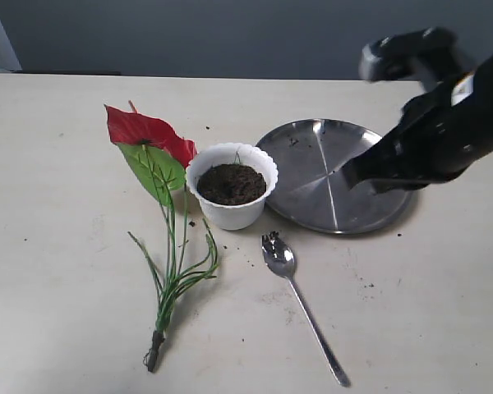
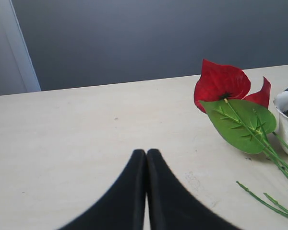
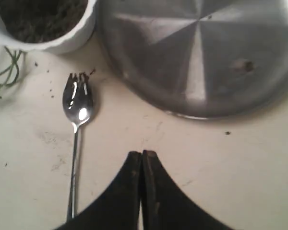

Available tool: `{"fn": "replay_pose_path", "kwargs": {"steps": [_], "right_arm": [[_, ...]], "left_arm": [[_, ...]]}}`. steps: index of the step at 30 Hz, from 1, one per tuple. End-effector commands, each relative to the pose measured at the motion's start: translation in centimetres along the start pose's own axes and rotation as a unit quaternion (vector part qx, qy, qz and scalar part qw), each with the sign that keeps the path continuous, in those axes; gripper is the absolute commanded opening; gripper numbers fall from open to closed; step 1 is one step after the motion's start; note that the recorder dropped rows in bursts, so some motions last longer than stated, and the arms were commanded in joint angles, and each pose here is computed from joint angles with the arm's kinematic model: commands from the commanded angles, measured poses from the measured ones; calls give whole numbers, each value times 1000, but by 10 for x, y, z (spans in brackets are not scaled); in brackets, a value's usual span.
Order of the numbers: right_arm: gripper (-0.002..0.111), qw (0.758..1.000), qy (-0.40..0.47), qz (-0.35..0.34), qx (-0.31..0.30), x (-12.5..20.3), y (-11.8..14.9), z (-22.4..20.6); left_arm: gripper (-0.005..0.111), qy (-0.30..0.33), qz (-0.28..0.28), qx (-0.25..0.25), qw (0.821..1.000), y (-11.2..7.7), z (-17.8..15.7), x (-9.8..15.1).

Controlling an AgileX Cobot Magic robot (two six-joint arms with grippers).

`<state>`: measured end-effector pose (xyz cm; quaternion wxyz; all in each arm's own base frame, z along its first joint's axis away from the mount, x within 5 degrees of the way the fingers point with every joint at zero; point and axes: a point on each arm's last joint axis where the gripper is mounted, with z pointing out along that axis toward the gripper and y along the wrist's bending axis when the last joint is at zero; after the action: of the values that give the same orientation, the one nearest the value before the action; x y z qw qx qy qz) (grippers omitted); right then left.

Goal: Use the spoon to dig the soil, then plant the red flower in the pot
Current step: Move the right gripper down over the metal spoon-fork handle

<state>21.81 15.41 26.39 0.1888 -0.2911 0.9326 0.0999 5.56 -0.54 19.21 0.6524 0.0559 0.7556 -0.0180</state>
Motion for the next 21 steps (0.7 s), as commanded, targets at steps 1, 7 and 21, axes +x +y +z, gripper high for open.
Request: {"fn": "replay_pose_path", "kwargs": {"steps": [1, 7, 21], "right_arm": [[-1, 999, 32, -8, -11, -4, 35, 46], [-1, 994, 90, -60, -26, 8, 73, 93], [43, 990, 106, -87, -34, 15, 88, 118]], "left_arm": [[0, -2, 0, 1, 1000, 0, 0, 0], [0, -2, 0, 1, 1000, 0, 0, 0], [0, -2, 0, 1, 1000, 0, 0, 0]]}}
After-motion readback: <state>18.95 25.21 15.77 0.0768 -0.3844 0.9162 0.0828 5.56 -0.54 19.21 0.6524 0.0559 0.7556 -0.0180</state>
